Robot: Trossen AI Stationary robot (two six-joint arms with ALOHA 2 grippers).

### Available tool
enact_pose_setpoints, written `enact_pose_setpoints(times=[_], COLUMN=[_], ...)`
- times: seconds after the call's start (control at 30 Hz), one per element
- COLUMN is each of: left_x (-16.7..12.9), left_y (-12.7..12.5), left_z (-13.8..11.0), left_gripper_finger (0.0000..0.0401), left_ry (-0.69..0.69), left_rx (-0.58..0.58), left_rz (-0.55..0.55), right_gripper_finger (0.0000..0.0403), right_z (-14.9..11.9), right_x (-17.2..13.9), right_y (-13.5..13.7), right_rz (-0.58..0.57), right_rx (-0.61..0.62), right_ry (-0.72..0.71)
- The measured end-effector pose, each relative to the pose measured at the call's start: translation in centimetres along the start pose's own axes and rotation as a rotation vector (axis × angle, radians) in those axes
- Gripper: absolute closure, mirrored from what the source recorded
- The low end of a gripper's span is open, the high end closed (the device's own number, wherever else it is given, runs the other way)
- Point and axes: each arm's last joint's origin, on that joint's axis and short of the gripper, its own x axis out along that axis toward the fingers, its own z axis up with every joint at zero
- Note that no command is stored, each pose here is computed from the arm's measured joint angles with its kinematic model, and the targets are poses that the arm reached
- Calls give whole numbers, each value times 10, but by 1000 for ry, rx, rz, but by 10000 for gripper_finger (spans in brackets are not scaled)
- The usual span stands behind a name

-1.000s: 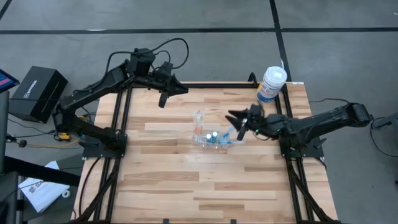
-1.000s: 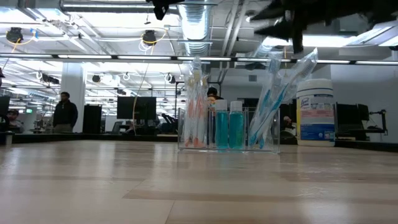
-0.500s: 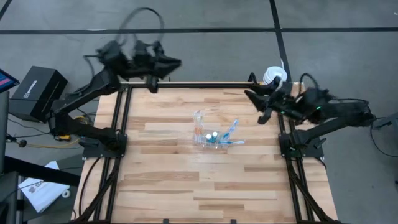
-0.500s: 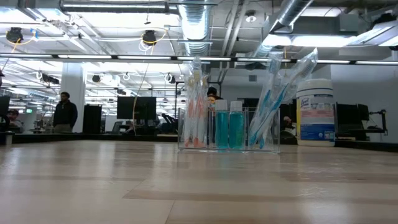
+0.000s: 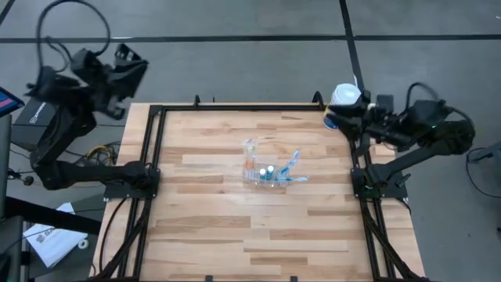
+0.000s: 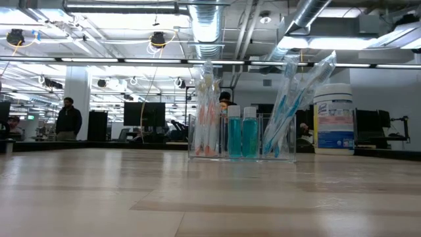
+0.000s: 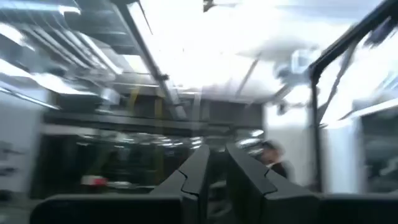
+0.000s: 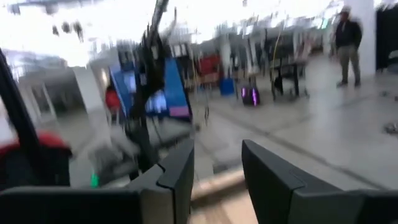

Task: Pick & Place toothbrushing station
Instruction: Return to Home Position

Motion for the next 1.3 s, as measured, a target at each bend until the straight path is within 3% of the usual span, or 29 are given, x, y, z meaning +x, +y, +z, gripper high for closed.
enact_pose_setpoints(times=[0.1,0.13,0.2,0.23,0.37,0.47,0.83,1.03,1.13,1.23,1.3], left_x=[-9,-12,-22,-27,-53,-79,-179,-192,-189,-192,-193], left_y=[-9,-12,-20,-23,-27,-31,-36,-25,-17,-9,-6], left_z=[9,10,11,12,3,-10,-93,-143,-162,-188,-199], left_gripper_finger=[358,358,358,358,358,358,358,358,358,358,358], left_ry=[3,21,84,108,233,233,114,154,206,245,224], left_rx=[-163,-143,7,49,37,36,-46,-117,-137,-166,-202], left_rz=[-88,-151,-288,-304,-178,-122,29,50,79,116,114], right_gripper_finger=[278,279,279,279,280,280,280,280,278,272,266], right_z=[-14,-18,-20,-19,-7,-9,-83,-137,-142,-166,-169], right_x=[-7,-11,-18,-21,-51,-75,-123,-123,-121,-118,-116], right_y=[-3,-6,-9,-10,-18,-37,-89,-93,-93,-91,-90], right_rz=[-2,-8,-11,8,159,178,233,203,167,112,102], right_rx=[-40,-39,-23,-34,-84,-75,37,71,92,87,156], right_ry=[142,189,230,223,149,114,15,59,83,173,176])
